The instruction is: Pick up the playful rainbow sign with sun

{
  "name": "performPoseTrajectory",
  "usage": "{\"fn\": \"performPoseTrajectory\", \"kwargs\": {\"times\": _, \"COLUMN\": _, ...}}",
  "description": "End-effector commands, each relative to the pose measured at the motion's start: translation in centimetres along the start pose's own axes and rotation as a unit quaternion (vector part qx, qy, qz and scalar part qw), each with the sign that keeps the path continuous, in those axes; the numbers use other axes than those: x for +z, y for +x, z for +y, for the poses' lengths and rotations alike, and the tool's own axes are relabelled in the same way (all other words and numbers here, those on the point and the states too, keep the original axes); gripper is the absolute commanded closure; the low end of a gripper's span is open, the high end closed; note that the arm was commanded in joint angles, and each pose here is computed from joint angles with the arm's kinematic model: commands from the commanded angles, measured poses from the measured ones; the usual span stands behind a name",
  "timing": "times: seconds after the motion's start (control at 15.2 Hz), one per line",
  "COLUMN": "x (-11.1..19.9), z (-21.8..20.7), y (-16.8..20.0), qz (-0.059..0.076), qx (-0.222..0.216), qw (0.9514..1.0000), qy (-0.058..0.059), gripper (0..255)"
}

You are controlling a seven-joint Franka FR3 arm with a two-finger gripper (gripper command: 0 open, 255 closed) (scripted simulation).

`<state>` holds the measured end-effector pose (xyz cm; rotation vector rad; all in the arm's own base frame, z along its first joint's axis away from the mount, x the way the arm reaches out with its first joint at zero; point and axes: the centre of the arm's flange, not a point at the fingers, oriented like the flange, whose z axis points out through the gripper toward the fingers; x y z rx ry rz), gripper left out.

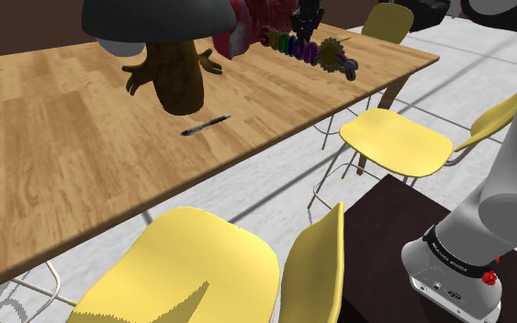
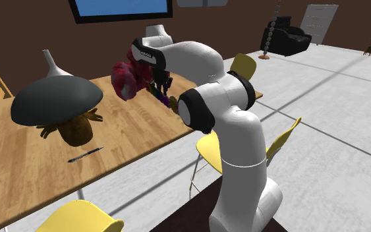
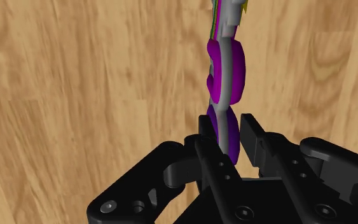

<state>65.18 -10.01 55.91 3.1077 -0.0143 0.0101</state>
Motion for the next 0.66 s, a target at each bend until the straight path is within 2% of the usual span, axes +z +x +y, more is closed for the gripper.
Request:
{"fn": "performPoseTrajectory", "kwargs": {"times": 0.0, "x": -1.2, "z": 0.1, "y": -0.1, "qz": 0.0, "qx": 0.0, "qw": 1.0, "qy": 0.0, "gripper": 255}}
{"fn": "performPoseTrajectory", "kwargs": {"times": 0.46, "x": -4.9, "z": 0.2, "y": 0.0, "qz": 0.0, "qx": 0.0, "qw": 1.0, "qy": 0.0, "gripper": 255}}
{"fn": "performPoseTrajectory", "kwargs": {"times": 0.59, "x": -5.0, "z": 0.2, "y": 0.0, "qz": 0.0, "qx": 0.0, "qw": 1.0, "qy": 0.0, "gripper": 255}}
